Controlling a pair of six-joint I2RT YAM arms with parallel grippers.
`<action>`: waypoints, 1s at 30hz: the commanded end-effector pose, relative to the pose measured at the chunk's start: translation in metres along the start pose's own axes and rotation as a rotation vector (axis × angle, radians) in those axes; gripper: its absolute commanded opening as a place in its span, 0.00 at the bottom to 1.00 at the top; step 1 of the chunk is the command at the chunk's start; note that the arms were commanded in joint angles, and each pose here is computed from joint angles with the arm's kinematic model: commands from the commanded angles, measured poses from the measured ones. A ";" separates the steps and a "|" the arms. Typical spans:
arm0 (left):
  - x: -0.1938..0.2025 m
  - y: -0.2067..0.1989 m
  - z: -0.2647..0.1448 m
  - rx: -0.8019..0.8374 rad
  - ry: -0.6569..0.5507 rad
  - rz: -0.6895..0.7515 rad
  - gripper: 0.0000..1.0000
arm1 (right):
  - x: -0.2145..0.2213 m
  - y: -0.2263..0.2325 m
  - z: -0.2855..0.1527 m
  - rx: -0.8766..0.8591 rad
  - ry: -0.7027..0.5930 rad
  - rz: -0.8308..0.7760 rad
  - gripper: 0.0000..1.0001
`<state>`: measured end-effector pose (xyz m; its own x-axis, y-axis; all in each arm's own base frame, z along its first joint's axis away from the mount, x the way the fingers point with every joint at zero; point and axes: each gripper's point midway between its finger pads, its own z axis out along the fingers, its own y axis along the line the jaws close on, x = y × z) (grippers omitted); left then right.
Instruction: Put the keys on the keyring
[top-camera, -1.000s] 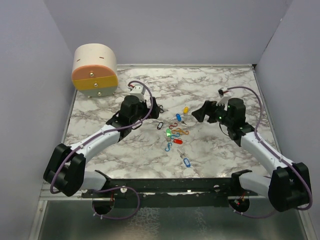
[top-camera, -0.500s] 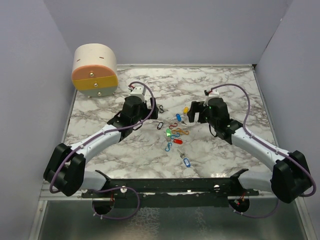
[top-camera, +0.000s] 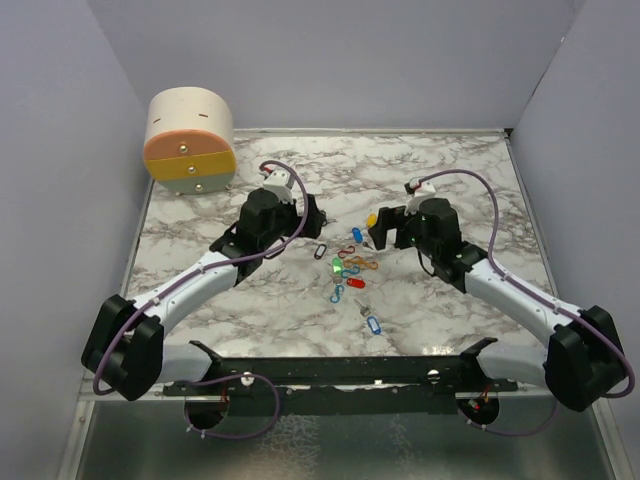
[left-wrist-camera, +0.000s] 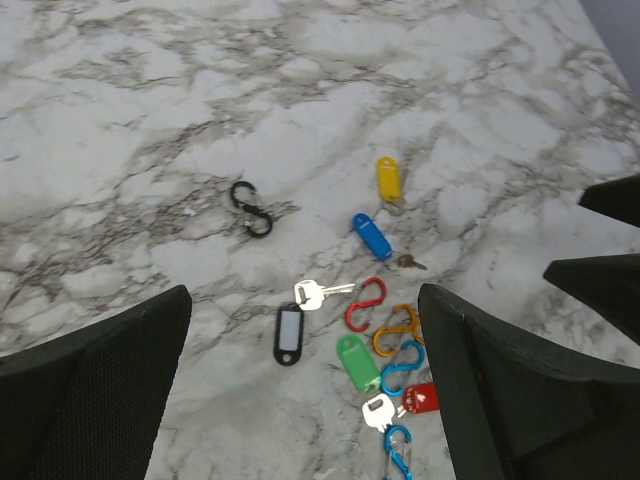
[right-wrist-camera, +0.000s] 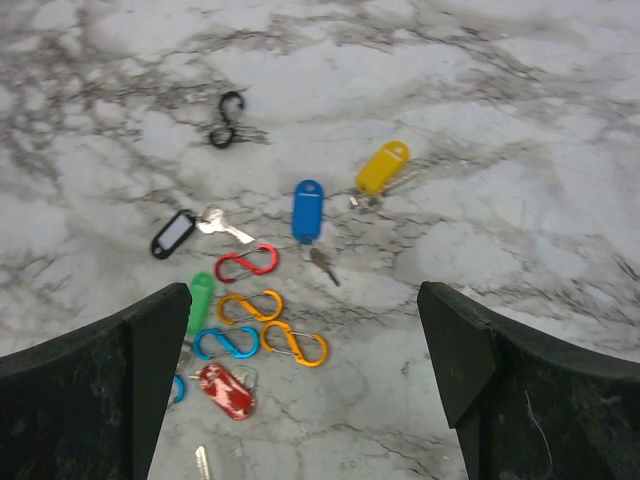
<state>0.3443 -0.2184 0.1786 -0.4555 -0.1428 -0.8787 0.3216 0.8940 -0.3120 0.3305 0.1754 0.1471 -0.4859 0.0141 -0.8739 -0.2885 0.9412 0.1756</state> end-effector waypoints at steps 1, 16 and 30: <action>-0.002 -0.053 -0.002 0.287 0.011 0.054 0.99 | -0.026 0.058 -0.016 -0.330 -0.106 -0.062 1.00; -0.014 -0.015 -0.009 0.048 -0.040 0.036 0.99 | -0.028 0.036 -0.007 -0.184 -0.078 -0.019 1.00; 0.004 0.007 0.005 -0.056 0.016 0.080 0.99 | -0.016 0.011 0.003 -0.032 -0.030 0.022 0.99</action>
<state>0.3414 -0.2185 0.1799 -0.4342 -0.0931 -0.8960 0.3425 0.9029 -0.2598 0.3300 0.1862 0.1616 -0.4451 0.0383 -0.8947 -0.3387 0.9177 0.2077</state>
